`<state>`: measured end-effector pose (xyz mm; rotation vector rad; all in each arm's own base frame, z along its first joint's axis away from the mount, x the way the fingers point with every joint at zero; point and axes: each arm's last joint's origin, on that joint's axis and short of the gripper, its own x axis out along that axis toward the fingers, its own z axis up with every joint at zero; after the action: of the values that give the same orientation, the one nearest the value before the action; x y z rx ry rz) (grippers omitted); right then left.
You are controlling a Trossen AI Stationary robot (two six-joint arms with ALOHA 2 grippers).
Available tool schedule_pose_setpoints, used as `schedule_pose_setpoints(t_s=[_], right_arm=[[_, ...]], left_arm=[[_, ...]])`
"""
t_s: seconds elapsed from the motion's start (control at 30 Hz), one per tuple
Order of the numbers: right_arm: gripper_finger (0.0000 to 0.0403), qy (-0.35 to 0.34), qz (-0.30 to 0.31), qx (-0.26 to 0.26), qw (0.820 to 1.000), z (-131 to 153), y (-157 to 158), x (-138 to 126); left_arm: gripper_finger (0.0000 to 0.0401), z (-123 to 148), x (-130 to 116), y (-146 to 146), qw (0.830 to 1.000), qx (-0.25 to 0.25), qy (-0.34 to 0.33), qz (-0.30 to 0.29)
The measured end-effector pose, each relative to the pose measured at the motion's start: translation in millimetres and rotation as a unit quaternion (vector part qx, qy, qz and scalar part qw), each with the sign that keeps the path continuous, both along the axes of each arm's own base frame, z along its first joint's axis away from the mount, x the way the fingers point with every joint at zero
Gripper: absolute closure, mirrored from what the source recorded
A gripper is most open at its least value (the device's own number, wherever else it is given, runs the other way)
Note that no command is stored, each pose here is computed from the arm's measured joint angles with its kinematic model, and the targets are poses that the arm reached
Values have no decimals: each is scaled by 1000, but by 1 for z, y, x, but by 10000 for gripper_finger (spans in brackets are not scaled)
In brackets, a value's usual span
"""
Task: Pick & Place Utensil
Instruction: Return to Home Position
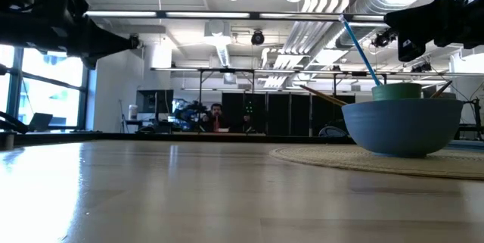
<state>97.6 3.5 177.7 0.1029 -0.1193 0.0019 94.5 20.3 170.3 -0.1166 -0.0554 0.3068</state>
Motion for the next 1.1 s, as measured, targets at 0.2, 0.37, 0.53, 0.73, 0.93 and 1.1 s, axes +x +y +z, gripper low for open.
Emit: schedule_pose_setpoints(t_s=[0.2,0.37,0.53,0.73,0.93,1.1], right_arm=[[394,0,0,0,1000,0,0,0],[399,0,0,0,1000,0,0,0],[399,0,0,0,1000,0,0,0],[398,0,0,0,1000,0,0,0],[402,0,0,0,1000,0,0,0],[398,0,0,0,1000,0,0,0]], left_arm=[[395,-1,2,-5,995,22,11,-94],[392,-2,2,-5,997,5,9,-82],[392,-2,2,-5,997,5,10,-82],[391,-2,2,-5,997,4,12,-82],[391,-2,2,-5,997,4,12,-82],[391,-2,2,-5,997,4,12,-82]])
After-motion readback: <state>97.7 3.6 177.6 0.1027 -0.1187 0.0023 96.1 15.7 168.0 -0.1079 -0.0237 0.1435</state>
